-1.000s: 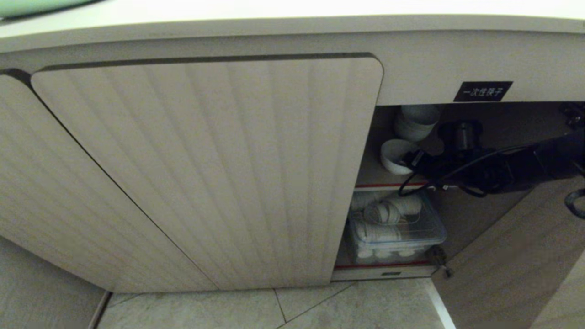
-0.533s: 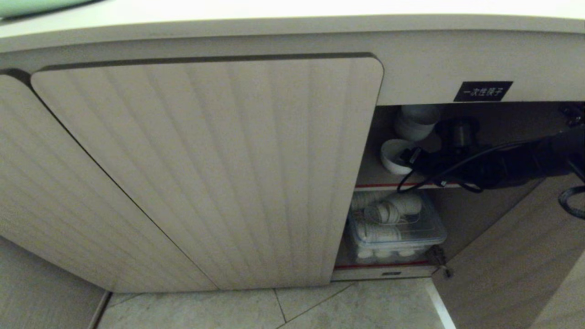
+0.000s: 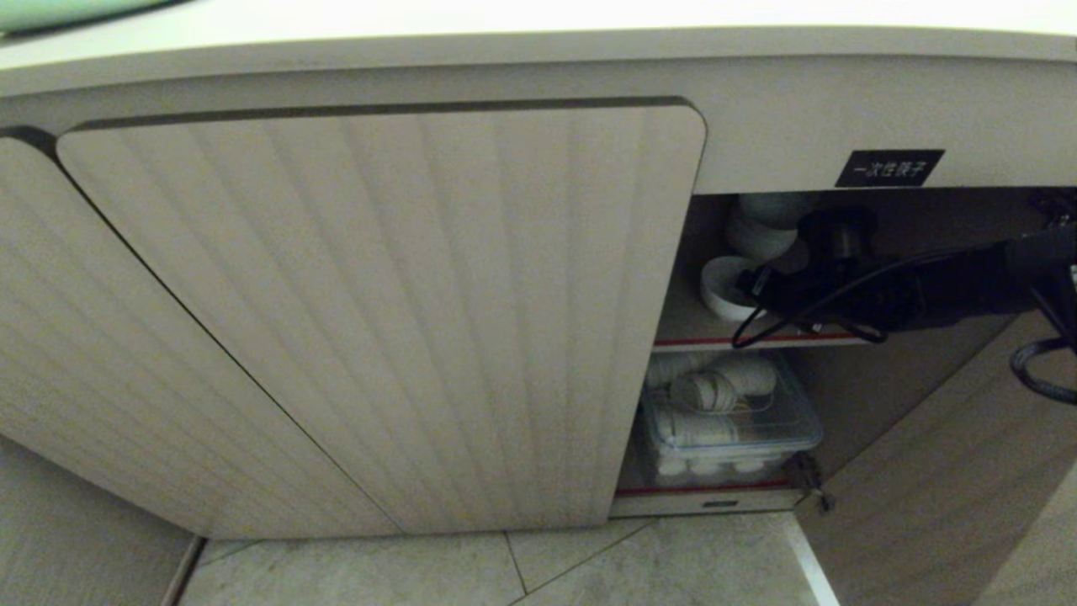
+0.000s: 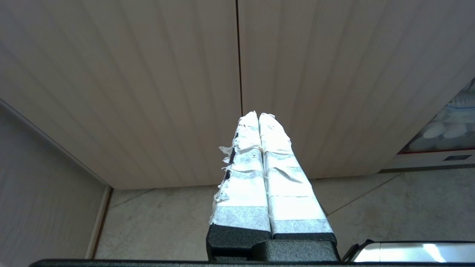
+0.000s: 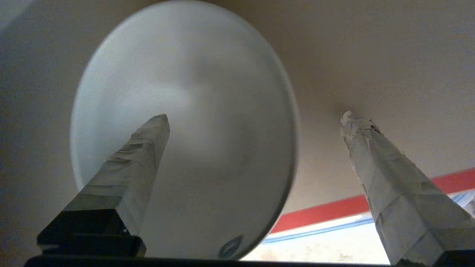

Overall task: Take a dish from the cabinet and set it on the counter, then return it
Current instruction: Take the bowl from the cabinet

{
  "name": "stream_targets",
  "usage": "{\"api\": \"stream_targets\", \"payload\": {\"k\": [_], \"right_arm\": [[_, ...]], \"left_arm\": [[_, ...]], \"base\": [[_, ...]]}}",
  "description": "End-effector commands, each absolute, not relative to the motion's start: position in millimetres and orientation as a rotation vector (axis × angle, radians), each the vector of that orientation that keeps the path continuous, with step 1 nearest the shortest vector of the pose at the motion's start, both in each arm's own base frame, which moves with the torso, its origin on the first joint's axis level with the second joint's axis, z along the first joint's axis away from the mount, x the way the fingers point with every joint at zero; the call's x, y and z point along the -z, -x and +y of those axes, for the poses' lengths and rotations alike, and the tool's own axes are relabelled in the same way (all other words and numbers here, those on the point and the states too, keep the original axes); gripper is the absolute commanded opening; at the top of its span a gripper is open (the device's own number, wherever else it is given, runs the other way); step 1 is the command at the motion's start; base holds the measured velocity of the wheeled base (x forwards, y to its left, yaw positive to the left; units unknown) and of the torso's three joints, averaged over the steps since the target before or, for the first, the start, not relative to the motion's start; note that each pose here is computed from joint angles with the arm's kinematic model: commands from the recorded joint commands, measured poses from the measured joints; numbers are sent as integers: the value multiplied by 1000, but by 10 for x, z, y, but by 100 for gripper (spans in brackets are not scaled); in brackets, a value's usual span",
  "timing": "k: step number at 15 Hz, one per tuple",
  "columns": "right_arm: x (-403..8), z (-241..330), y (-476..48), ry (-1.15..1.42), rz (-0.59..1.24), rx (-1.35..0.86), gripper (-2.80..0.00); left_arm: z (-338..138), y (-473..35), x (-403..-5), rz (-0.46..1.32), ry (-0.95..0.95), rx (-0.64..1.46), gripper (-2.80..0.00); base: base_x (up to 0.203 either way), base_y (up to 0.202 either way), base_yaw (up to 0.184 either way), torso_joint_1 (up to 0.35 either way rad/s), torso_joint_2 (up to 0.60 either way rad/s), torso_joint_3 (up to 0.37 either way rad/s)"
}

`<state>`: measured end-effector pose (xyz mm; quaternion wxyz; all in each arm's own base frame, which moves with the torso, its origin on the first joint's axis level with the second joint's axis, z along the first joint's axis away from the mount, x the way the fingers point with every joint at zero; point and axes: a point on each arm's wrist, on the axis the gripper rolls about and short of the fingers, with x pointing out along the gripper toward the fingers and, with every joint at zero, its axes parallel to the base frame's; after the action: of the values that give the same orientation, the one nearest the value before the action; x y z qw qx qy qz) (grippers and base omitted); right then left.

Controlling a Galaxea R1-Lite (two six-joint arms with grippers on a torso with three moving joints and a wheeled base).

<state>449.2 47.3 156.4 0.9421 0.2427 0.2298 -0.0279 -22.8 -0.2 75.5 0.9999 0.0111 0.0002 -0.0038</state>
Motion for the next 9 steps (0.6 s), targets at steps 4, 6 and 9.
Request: {"api": "stream_targets", "payload": {"k": [4,6,9], "right_arm": [[-1550,465,-4526,-453,464,48,0],[-1557,466,-4551,-441,459,46,0],[-1562,463,-4576,-440,453,45,0]], "left_arm": [[-2,228,-755,0,-23,8,-280],[-2,228,-755,0,-23,8,-280],[-2,228,-755,0,-23,8,-280]], "base": [[0,0,0,0,0,0],[0,0,0,0,0,0],[0,0,0,0,0,0]]}}
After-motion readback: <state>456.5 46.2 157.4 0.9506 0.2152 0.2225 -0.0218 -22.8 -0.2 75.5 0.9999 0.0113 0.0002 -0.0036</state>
